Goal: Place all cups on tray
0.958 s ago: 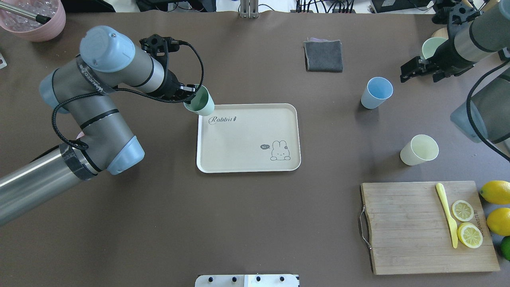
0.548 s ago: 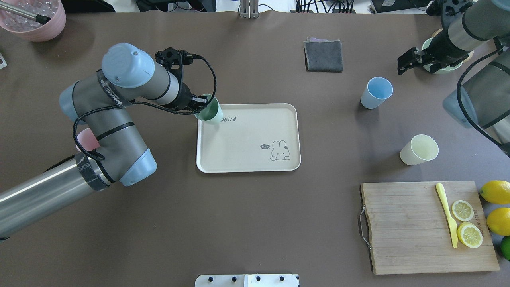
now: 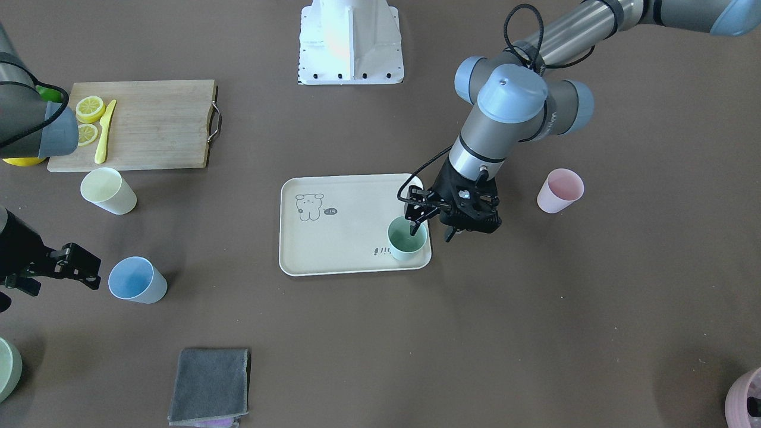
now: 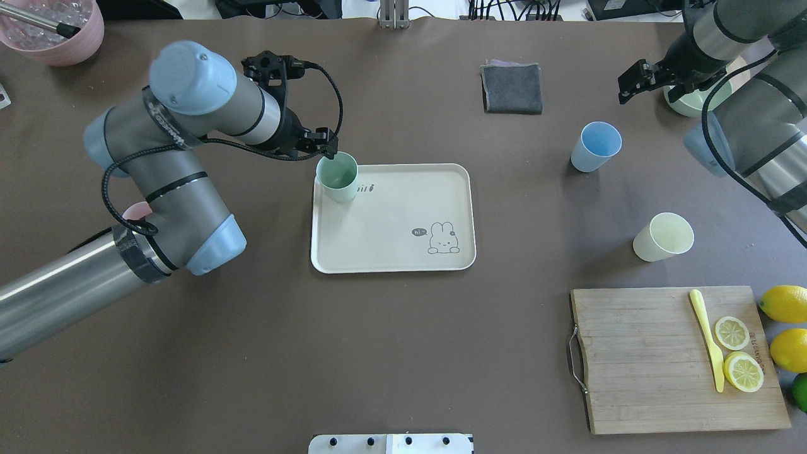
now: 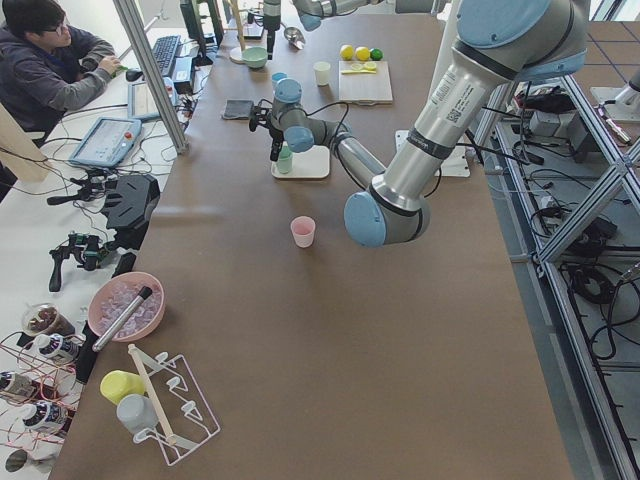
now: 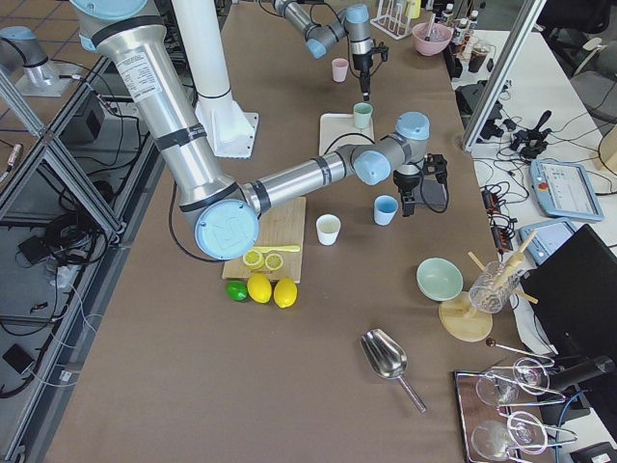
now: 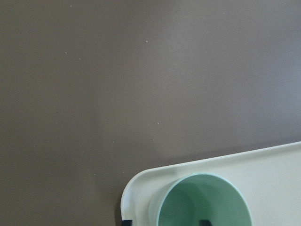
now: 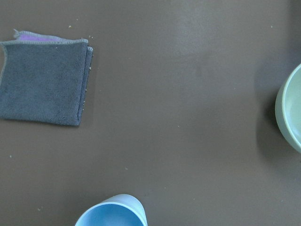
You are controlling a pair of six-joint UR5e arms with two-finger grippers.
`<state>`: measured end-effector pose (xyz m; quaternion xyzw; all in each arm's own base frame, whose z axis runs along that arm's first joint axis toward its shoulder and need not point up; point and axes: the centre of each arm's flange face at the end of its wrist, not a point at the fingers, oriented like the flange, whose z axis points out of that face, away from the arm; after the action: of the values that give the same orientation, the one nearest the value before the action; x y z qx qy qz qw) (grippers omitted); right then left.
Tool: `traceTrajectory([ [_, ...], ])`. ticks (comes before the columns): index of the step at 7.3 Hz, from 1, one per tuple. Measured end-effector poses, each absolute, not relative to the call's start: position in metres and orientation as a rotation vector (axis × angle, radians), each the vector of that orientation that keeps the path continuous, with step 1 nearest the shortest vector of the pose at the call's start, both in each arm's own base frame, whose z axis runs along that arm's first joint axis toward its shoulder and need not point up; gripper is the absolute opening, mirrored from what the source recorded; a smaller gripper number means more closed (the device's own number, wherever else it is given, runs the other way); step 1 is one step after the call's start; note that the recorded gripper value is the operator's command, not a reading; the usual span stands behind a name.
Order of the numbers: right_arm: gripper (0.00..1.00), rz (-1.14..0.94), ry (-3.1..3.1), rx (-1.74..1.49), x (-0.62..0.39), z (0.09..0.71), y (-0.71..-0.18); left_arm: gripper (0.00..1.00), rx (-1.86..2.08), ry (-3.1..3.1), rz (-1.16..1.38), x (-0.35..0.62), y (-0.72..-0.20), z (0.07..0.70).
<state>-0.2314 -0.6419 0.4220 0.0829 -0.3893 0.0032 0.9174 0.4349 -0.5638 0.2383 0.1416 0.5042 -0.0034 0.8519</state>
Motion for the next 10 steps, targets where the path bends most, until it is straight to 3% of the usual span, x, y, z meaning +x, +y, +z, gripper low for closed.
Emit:
traceTrajectory([
  [3, 0.86, -0.021, -0.767, 0.124, -0.270, 0.447, -0.632, 0.98, 0.304, 1.094, 0.028, 0.342, -0.607, 0.249],
  [5, 0.00, -0.038, -0.722, 0.123, -0.292, 0.460, -0.622, 0.98, 0.316, 1.086, 0.029, 0.326, -0.615, 0.253],
  [10, 0.00, 0.020, -0.739, 0.126, -0.309, 0.435, -0.619, 0.98, 0.339, 1.065, 0.043, 0.288, -0.628, 0.272],
])
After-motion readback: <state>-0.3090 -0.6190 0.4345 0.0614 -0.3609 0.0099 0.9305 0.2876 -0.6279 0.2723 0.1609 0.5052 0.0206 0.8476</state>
